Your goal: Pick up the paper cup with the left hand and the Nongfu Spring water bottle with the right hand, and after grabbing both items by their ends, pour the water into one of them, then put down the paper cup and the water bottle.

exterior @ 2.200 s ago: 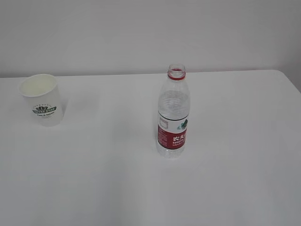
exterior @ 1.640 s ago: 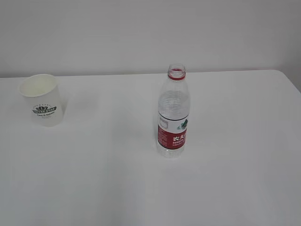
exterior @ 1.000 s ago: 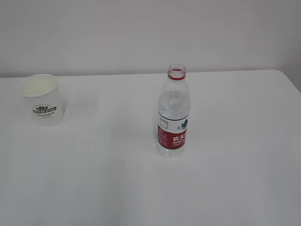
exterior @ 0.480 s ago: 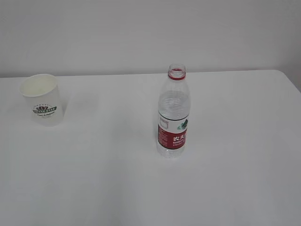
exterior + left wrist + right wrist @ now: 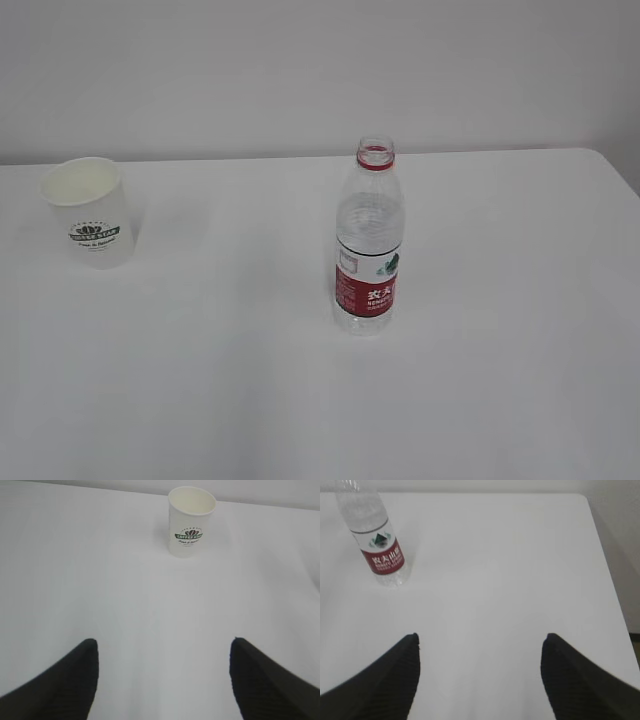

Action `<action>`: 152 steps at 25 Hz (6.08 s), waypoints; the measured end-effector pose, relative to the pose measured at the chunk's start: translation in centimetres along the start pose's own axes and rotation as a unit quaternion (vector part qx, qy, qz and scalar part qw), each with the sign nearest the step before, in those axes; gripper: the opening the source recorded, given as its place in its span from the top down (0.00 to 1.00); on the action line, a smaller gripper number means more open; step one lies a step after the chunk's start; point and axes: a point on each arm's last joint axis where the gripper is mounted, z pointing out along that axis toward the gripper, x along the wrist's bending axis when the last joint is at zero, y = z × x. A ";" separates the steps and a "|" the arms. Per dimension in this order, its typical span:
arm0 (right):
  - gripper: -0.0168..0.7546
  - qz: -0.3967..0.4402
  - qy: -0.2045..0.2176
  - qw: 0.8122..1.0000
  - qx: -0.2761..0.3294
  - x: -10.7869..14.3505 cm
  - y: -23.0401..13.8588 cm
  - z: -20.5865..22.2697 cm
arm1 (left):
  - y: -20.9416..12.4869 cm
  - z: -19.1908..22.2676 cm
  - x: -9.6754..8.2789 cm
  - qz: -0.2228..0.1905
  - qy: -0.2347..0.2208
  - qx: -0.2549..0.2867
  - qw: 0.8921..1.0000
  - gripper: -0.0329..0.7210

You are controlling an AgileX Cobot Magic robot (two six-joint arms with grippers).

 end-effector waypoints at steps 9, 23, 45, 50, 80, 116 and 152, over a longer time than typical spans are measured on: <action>0.24 0.035 0.049 0.988 -0.145 0.8 3.0 -0.7 | 2.5 -0.6 -0.8 -0.014 -0.032 -0.070 0.997 0.22; 0.24 0.003 0.044 0.983 -0.179 0.8 7.7 3.3 | 9.3 4.4 -1.1 0.019 -0.014 -0.137 0.990 0.24; 0.24 -0.041 0.013 0.969 -0.244 0.4 11.1 6.5 | 11.6 14.6 -4.1 0.035 -0.084 -0.094 0.991 0.26; 0.24 -0.062 0.010 0.973 -0.224 0.4 11.1 7.6 | 10.8 17.4 -5.4 0.046 -0.101 -0.057 0.992 0.27; 0.26 -0.074 0.083 0.990 -0.087 5.7 7.7 22.8 | 3.7 21.7 -6.3 0.089 -0.145 -0.109 0.979 0.30; 0.31 -0.090 0.197 0.968 -0.129 7.2 -1.5 25.3 | -0.4 23.6 -6.0 0.084 -0.171 -0.111 0.975 0.31; 0.11 -0.092 0.200 0.969 -0.114 9.4 -1.7 34.1 | -0.8 24.5 -5.9 0.093 -0.157 -0.129 0.975 0.33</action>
